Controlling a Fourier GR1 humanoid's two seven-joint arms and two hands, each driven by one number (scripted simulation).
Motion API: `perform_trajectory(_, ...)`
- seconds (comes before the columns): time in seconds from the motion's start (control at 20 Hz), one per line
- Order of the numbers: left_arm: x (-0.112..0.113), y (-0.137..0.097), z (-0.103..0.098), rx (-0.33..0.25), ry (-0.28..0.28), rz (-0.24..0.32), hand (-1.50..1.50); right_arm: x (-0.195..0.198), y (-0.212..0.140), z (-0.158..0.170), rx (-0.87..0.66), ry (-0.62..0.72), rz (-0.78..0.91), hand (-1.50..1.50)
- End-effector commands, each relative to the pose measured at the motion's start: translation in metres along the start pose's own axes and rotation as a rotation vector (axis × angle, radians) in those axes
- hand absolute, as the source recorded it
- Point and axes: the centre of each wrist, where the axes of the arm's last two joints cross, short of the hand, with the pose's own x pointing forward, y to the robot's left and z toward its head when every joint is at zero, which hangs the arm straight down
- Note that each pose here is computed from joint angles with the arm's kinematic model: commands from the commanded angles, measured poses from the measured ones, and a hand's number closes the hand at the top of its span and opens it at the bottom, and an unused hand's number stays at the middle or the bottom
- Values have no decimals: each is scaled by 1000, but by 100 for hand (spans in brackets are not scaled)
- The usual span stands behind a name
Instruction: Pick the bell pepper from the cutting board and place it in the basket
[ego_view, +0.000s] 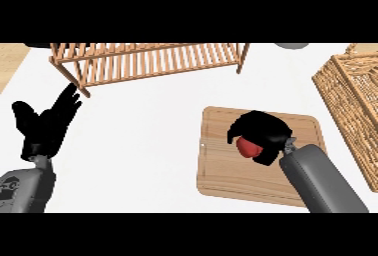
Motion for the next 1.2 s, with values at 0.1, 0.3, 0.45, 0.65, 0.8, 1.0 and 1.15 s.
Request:
perform_trajectory(0.1,9,0,-7,-12,-2,-11,0,15,-3,-26,12,-15,49,150)
perform_trajectory(0.3,2,0,-9,-21,1,0,0,5,36,-2,33,-24,56,150)
perform_trajectory(0.45,16,1,-3,-9,-6,16,0,3,6,-24,-41,220,-78,150)
perform_trajectory(0.65,7,11,4,18,-1,9,0,-34,4,6,-244,710,-356,150)
perform_trajectory(0.8,14,16,3,31,-25,1,0,-39,0,5,-355,948,-513,150)
perform_trajectory(1.0,12,5,2,-11,-25,7,0,-48,-38,8,-646,1190,-684,150)
perform_trajectory(1.15,16,-10,0,-74,-28,-1,0,-46,-82,3,-930,1277,-749,150)
